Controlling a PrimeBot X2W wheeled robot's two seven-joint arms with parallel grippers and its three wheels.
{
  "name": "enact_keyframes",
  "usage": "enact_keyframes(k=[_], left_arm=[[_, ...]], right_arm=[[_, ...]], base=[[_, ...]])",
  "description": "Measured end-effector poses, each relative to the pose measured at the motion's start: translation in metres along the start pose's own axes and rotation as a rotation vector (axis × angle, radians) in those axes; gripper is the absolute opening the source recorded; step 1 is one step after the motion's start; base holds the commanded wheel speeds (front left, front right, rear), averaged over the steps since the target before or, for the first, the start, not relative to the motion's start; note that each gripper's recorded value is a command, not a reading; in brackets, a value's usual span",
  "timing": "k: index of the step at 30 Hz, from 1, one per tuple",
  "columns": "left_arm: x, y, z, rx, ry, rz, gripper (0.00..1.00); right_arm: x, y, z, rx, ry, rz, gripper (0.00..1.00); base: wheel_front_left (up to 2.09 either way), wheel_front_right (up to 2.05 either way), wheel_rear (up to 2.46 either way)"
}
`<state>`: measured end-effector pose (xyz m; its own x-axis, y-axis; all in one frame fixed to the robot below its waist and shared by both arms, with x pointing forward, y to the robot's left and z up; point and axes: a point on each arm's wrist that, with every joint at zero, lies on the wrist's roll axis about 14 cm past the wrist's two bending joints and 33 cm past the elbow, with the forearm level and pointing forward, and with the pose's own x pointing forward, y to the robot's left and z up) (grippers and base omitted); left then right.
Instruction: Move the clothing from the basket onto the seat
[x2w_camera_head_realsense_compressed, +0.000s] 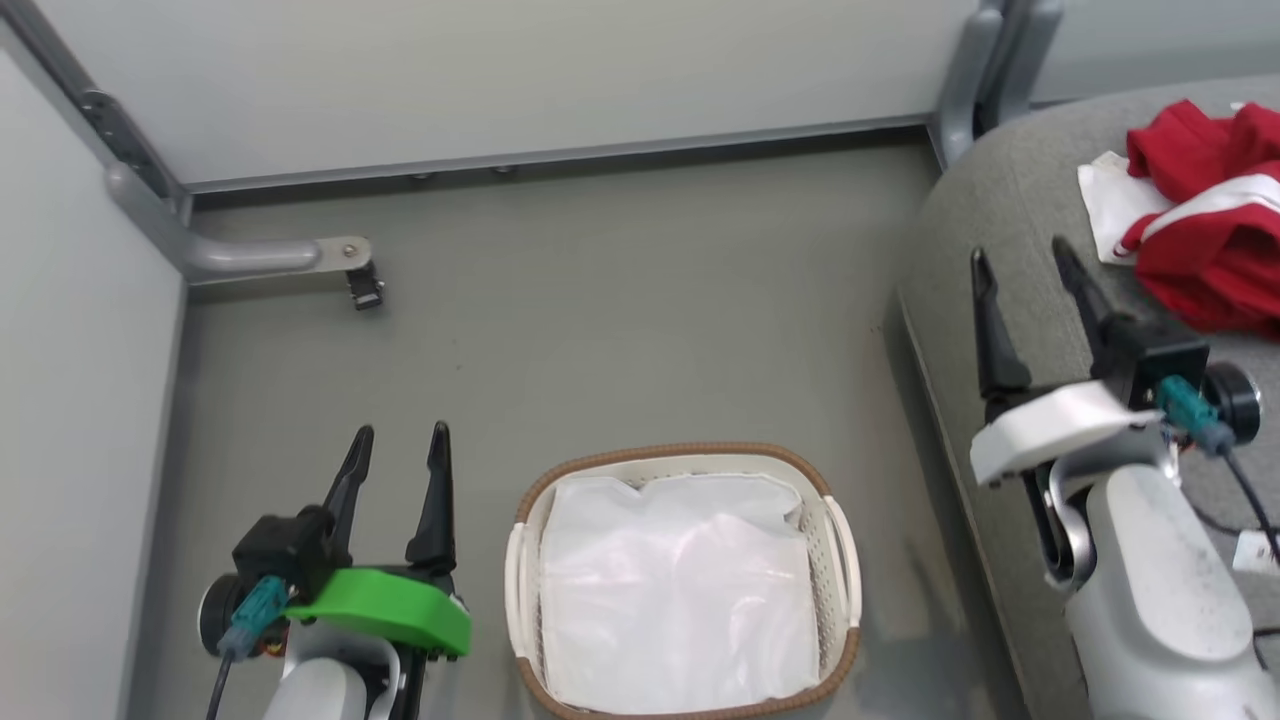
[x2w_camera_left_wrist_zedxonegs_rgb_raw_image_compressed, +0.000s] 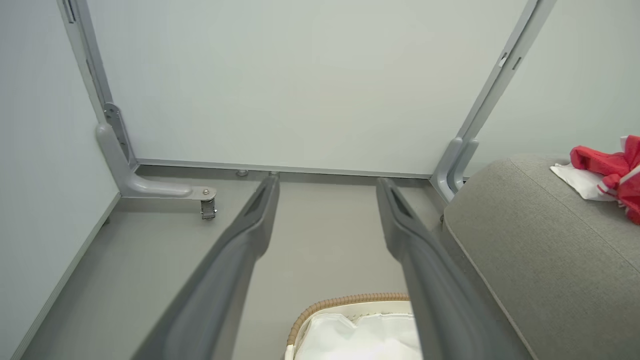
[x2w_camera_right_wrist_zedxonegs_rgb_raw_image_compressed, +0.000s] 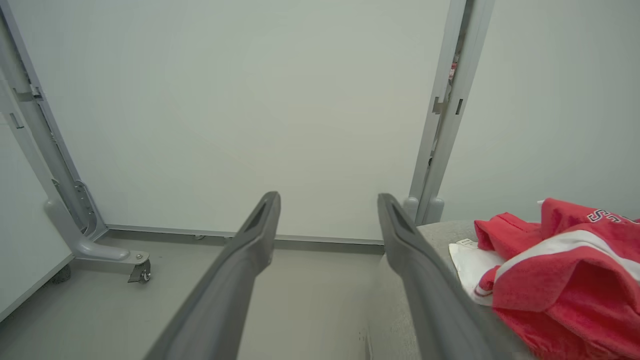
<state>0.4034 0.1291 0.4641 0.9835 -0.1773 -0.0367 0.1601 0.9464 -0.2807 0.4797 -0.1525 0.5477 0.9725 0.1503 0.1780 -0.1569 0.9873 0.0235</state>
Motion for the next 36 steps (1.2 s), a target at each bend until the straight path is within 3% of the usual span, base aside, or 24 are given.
enact_keyframes(k=[8, 16, 36], left_arm=[[-0.036, 0.033, 0.011, -0.009, -0.039, 0.123, 1.0], [-0.049, 0.031, 0.012, -0.017, -0.047, 0.13, 1.0], [-0.054, 0.024, 0.008, -0.025, -0.04, 0.117, 1.0]], right_arm=[[-0.039, 0.015, -0.021, 0.093, 0.056, -0.008, 1.0], [-0.07, 0.023, -0.039, 0.151, 0.121, -0.005, 1.0], [-0.082, 0.03, -0.033, 0.14, 0.114, 0.014, 1.0]], base=[[0.0, 0.0, 0.0], [0.0, 0.0, 0.0], [0.0, 0.0, 0.0]])
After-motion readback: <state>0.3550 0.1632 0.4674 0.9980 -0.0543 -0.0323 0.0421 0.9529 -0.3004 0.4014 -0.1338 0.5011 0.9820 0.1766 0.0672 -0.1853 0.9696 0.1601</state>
